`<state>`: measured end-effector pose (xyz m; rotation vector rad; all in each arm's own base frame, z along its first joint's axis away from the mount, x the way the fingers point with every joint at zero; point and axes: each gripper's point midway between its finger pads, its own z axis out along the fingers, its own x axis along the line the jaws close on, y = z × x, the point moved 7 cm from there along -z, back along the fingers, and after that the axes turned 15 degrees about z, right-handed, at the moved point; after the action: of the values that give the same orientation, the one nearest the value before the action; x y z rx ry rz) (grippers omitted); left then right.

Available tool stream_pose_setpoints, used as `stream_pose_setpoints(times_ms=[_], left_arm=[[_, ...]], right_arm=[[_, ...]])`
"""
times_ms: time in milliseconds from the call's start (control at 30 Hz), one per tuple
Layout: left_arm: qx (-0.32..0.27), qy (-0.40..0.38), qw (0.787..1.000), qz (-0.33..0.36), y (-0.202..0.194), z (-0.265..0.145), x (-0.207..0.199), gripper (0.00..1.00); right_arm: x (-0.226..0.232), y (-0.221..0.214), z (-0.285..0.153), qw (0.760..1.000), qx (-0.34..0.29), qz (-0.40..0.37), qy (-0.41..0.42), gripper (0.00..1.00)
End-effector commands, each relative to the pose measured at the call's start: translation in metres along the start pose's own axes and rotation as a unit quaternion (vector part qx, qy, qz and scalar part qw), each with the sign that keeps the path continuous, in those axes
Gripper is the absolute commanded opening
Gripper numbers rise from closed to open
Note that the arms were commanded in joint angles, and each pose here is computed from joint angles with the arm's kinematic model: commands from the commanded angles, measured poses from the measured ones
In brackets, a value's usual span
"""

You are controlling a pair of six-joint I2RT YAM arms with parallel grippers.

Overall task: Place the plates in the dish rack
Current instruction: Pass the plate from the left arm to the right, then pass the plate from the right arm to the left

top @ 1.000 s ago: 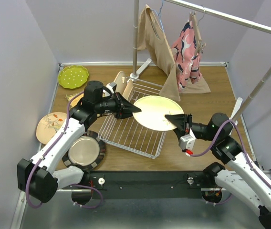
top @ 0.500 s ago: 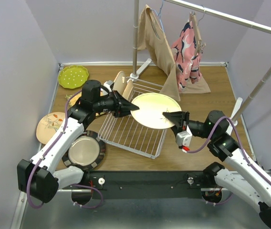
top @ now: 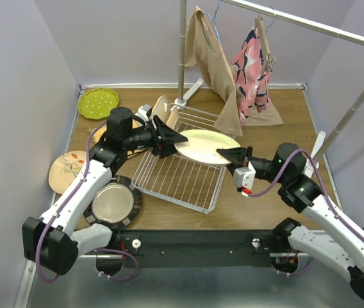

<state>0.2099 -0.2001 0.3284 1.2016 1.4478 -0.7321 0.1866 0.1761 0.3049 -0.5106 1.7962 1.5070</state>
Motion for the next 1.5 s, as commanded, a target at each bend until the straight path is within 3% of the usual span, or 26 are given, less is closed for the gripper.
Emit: stream_pose_setpoints(times_ms=[0,233,267,300,367,467,500,567,633,733,867,933,967,1100,1200,1467], left_arm=[[-0.002,-0.092,0.987,0.133,-0.011,-0.020,-0.035,0.64],[-0.038,-0.060,0.972,0.224,0.000,-0.034,-0.030,0.69],[-0.054,-0.044,0.957,0.283,0.005,-0.036,-0.027,0.69],[-0.056,-0.014,0.953,0.297,0.007,-0.039,-0.022,0.70],[-0.100,0.016,0.922,0.374,0.018,-0.048,-0.037,0.71],[-0.144,0.036,0.852,0.502,0.022,-0.066,-0.050,0.71],[-0.165,0.024,0.813,0.558,0.024,-0.071,-0.057,0.71],[-0.189,-0.002,0.769,0.611,0.011,-0.081,-0.061,0.71],[-0.223,-0.025,0.692,0.686,0.003,-0.091,-0.065,0.73],[-0.220,-0.032,0.598,0.770,-0.005,-0.096,-0.061,0.75],[-0.181,-0.046,0.542,0.820,-0.007,-0.087,-0.048,0.75],[-0.167,-0.050,0.524,0.834,-0.004,-0.080,-0.045,0.75],[-0.157,-0.057,0.496,0.852,-0.003,-0.076,-0.044,0.75],[-0.121,-0.081,0.469,0.871,-0.002,-0.056,-0.039,0.75],[-0.089,-0.096,0.468,0.874,-0.003,-0.035,-0.034,0.75],[-0.014,-0.132,0.501,0.855,-0.014,0.000,-0.015,0.73]], right_arm=[[-0.024,0.029,-0.005,0.995,-0.008,0.092,-0.036,0.01],[-0.029,0.042,-0.015,0.986,0.004,0.162,-0.042,0.01],[-0.028,0.043,-0.016,0.985,0.005,0.170,-0.043,0.00],[-0.028,0.045,-0.018,0.982,0.006,0.182,-0.046,0.00],[-0.025,0.045,-0.022,0.979,0.014,0.197,-0.050,0.01],[-0.024,0.044,-0.025,0.968,0.028,0.240,-0.063,0.01],[-0.023,0.043,-0.025,0.964,0.031,0.254,-0.065,0.01],[-0.025,0.047,-0.025,0.952,0.029,0.294,-0.074,0.01],[-0.025,0.047,-0.020,0.935,0.030,0.345,-0.075,0.01],[-0.030,0.055,-0.015,0.916,0.018,0.395,-0.071,0.01],[-0.030,0.064,-0.009,0.899,0.003,0.436,-0.044,0.01],[-0.029,0.067,-0.007,0.894,-0.004,0.446,-0.028,0.01],[-0.027,0.069,-0.006,0.893,-0.008,0.449,-0.013,0.01],[-0.026,0.071,-0.001,0.893,-0.014,0.450,0.014,0.01],[-0.028,0.074,0.002,0.897,-0.020,0.440,0.032,0.01],[-0.032,0.072,0.006,0.914,-0.022,0.402,0.048,0.01]])
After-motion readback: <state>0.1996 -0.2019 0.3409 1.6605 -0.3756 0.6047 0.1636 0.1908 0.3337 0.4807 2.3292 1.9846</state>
